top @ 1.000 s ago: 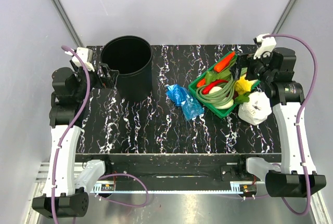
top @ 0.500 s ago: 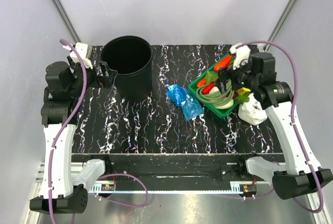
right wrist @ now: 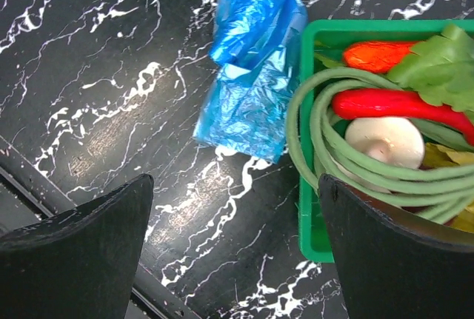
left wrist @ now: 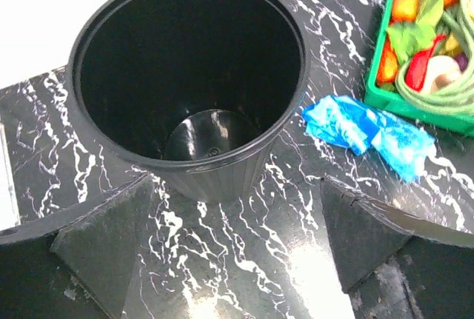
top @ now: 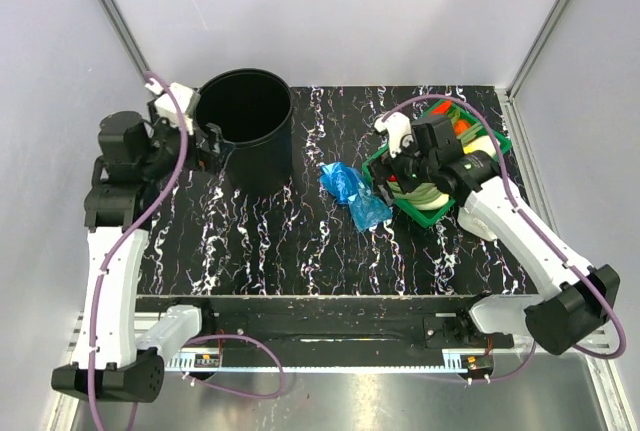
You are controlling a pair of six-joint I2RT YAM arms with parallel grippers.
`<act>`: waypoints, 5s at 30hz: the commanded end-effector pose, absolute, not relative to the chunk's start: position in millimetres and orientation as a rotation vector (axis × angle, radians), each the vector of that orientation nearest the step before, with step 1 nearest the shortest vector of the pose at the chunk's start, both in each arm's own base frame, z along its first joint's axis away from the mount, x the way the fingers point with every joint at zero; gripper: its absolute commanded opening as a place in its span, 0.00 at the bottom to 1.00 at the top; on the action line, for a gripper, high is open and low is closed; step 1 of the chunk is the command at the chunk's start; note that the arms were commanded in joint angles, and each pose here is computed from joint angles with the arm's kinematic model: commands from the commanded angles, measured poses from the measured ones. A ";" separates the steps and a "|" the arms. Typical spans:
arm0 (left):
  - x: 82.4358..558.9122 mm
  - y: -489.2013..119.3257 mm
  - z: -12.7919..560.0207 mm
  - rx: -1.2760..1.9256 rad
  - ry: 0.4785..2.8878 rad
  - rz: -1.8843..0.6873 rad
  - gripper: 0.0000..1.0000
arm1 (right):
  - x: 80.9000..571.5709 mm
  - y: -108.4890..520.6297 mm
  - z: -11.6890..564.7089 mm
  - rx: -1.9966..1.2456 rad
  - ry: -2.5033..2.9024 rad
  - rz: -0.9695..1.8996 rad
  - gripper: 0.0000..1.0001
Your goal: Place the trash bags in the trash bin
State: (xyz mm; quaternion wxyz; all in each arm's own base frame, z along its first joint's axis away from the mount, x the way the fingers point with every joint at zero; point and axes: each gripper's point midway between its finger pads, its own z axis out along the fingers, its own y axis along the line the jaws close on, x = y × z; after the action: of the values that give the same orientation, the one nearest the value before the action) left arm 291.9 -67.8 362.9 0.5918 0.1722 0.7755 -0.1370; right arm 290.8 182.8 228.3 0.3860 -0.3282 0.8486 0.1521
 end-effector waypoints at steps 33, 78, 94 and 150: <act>340.1 -144.1 244.5 1.412 1.973 -0.194 0.52 | 288.6 208.7 175.4 -0.990 2.215 0.382 0.97; 300.4 -43.7 296.0 0.928 1.984 0.183 0.00 | 389.6 299.8 113.5 -0.932 2.272 0.410 0.92; 342.7 -41.1 292.5 0.895 2.039 0.119 0.00 | 387.7 296.7 78.4 -0.919 2.374 0.347 0.89; 282.2 -108.0 344.6 0.999 1.791 -0.057 0.99 | 279.6 327.6 72.0 -1.088 2.439 0.360 0.50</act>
State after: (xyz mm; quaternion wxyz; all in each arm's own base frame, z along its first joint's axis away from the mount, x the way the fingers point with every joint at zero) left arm 287.8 -97.7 350.0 0.5101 0.4125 0.7547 -0.0077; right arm 313.9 316.7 74.5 0.2467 -0.3746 0.8863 0.1154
